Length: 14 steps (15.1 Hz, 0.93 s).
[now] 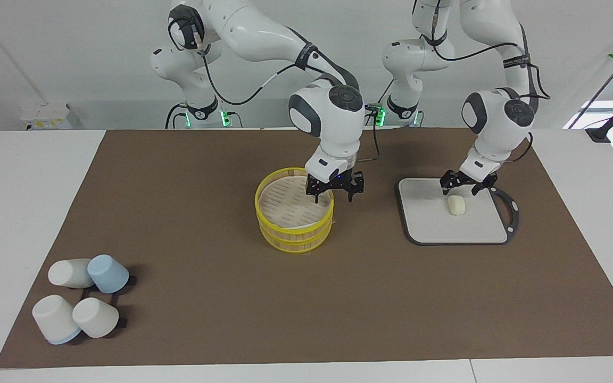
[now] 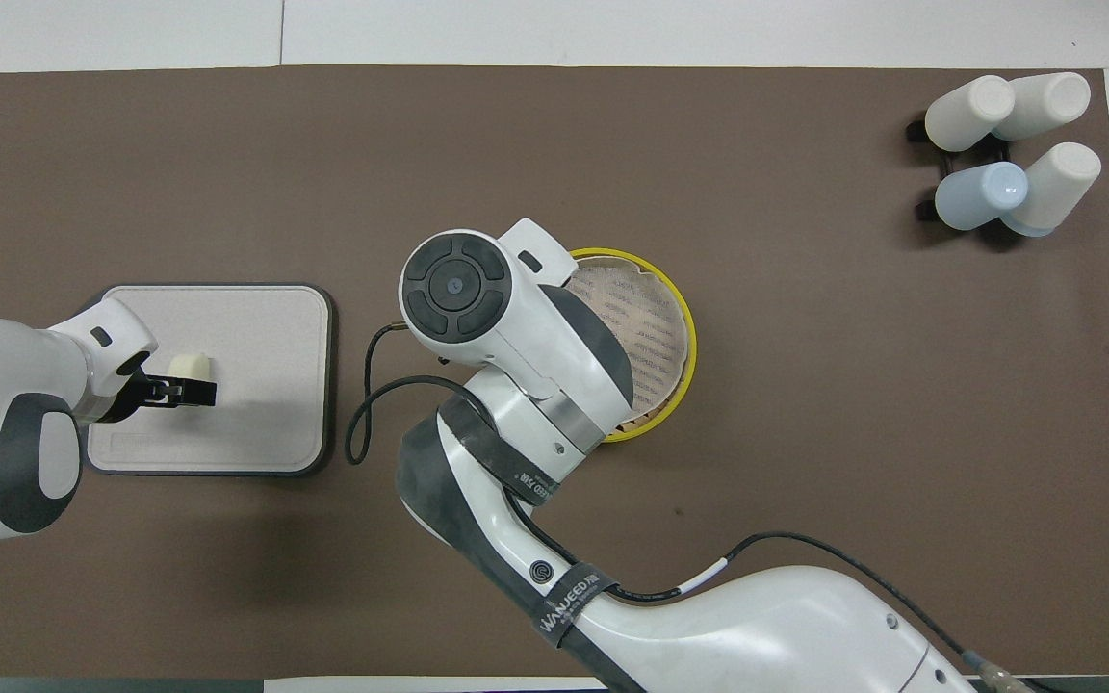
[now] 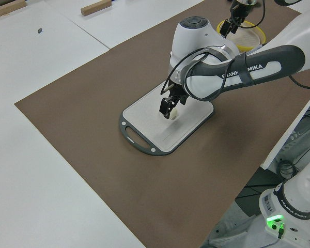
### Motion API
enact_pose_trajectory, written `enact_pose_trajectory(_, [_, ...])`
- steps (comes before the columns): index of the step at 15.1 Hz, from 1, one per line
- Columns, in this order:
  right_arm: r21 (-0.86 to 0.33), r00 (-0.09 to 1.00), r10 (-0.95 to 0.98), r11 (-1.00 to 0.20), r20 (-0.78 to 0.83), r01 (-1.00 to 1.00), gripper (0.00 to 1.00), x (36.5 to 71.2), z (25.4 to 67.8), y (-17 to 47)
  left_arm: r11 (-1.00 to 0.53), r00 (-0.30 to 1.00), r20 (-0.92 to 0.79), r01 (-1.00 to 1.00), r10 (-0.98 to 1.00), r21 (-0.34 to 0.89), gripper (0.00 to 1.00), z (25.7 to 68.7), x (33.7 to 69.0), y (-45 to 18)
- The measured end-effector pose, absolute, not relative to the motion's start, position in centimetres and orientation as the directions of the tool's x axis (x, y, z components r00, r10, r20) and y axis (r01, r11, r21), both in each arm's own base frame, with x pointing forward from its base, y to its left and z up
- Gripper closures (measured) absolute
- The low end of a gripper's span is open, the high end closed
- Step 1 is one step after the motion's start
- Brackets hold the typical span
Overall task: Place bun in steamer
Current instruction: 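Grasp the cream bun on the white board with the right gripper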
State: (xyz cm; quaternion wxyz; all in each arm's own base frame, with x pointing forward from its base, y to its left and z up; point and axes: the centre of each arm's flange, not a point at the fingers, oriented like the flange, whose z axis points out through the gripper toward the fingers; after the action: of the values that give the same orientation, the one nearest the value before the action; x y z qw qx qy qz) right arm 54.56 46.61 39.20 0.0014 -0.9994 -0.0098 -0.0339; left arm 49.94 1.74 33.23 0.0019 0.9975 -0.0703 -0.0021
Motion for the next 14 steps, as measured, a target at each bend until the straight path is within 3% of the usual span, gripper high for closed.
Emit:
enact_pose_trajectory(2, [0.000, 0.997, 0.035, -0.999, 0.066, 0.035, 0.00, 53.6, 38.0, 47.1, -0.984, 0.983, 0.009, -0.181, -0.181, 0.000, 0.00, 32.8, 50.2, 1.6])
enact_pose_trajectory(4, [-0.002, 0.997, 0.038, -0.999, 0.068, 0.039, 0.15, 53.3, 37.7, 47.1, -0.978, 0.978, 0.018, -0.210, -0.210, -0.003, 0.02, 32.4, 50.5, 1.6])
enact_pose_trajectory(6, [0.000, 0.997, 0.038, -0.999, 0.066, 0.038, 0.42, 53.2, 37.6, 46.9, -0.975, 0.975, 0.033, -0.221, -0.221, -0.008, 0.03, 32.1, 50.7, 1.6])
enact_pose_trajectory(9, [0.002, 0.997, 0.037, -0.999, 0.066, 0.037, 0.72, 53.0, 37.9, 46.6, -0.974, 0.973, 0.044, -0.225, -0.226, -0.011, 0.07, 31.7, 50.9, 1.6])
enact_pose_trajectory(11, [0.009, 0.997, 0.041, -0.999, 0.065, 0.040, 0.91, 53.0, 37.8, 46.3, -0.974, 0.973, 0.045, -0.226, -0.226, -0.012, 0.28, 31.6, 51.0, 1.6])
enact_pose_trajectory(14, [0.012, 0.997, 0.050, -0.999, 0.064, 0.049, 0.92, 53.0, 37.8, 46.2, -0.974, 0.973, 0.047, -0.225, -0.225, -0.012, 0.65, 31.7, 51.0, 1.7])
